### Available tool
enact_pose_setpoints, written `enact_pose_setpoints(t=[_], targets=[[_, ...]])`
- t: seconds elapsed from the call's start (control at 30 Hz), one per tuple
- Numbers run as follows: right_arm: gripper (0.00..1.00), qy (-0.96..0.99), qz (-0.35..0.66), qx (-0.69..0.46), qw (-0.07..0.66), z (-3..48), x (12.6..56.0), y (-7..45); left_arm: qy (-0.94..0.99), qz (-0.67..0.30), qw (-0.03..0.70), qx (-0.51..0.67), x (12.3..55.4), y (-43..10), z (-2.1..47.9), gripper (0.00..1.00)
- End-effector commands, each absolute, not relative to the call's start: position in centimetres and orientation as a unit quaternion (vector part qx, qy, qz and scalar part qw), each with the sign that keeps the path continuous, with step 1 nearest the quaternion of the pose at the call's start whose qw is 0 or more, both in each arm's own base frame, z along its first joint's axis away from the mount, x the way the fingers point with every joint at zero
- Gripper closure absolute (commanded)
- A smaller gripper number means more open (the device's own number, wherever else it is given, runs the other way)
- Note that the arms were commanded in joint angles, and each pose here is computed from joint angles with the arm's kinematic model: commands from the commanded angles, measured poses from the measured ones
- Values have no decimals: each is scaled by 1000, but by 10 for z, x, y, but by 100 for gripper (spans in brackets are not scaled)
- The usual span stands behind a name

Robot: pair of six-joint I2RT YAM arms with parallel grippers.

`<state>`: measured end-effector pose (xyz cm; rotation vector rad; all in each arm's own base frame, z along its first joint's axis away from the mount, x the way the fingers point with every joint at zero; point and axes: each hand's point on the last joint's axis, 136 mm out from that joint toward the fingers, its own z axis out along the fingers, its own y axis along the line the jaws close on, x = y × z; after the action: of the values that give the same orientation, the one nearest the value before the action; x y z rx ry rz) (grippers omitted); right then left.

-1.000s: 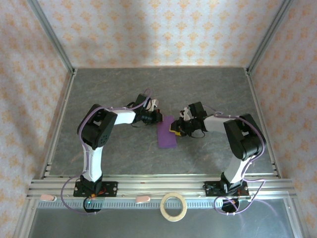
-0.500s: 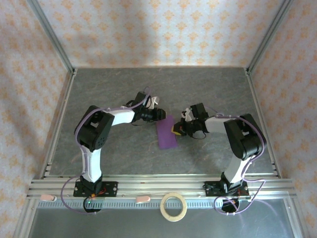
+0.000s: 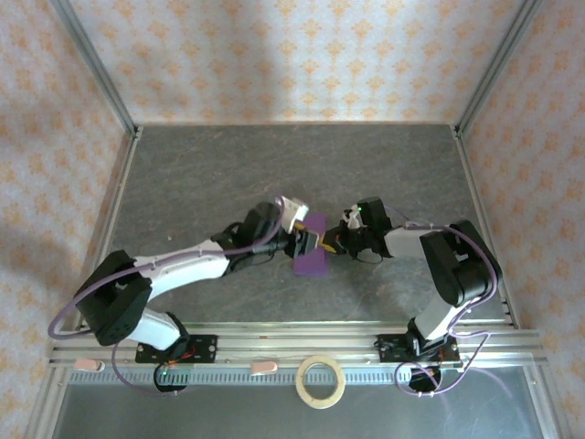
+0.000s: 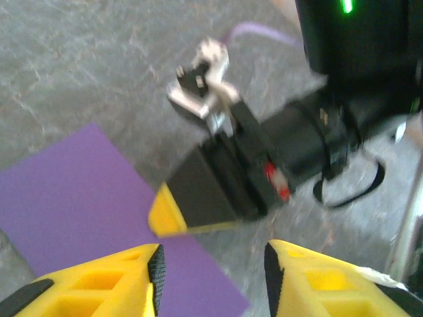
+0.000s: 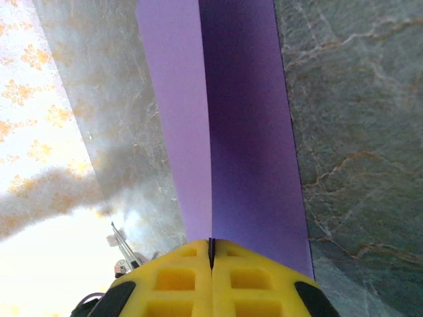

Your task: Fold a paper plane with a square sheet of paper (pick it up from the middle)

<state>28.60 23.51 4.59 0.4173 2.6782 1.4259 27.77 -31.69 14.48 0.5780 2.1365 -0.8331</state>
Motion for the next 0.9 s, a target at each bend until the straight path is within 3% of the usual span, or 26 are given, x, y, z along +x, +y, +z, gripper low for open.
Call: enact_pose_setpoints(t=[0.0,0.33,0.87], targets=[[100,868,473,141,52,53,295,237,825,-224,451,255,274,-308,146,48],[100,867,474,143,50,55,297,238,797,-53,468,379,234,-343,110,38],[100,869,473,141,48,55,297,239,785,77,462,405,243,-342,76,39]])
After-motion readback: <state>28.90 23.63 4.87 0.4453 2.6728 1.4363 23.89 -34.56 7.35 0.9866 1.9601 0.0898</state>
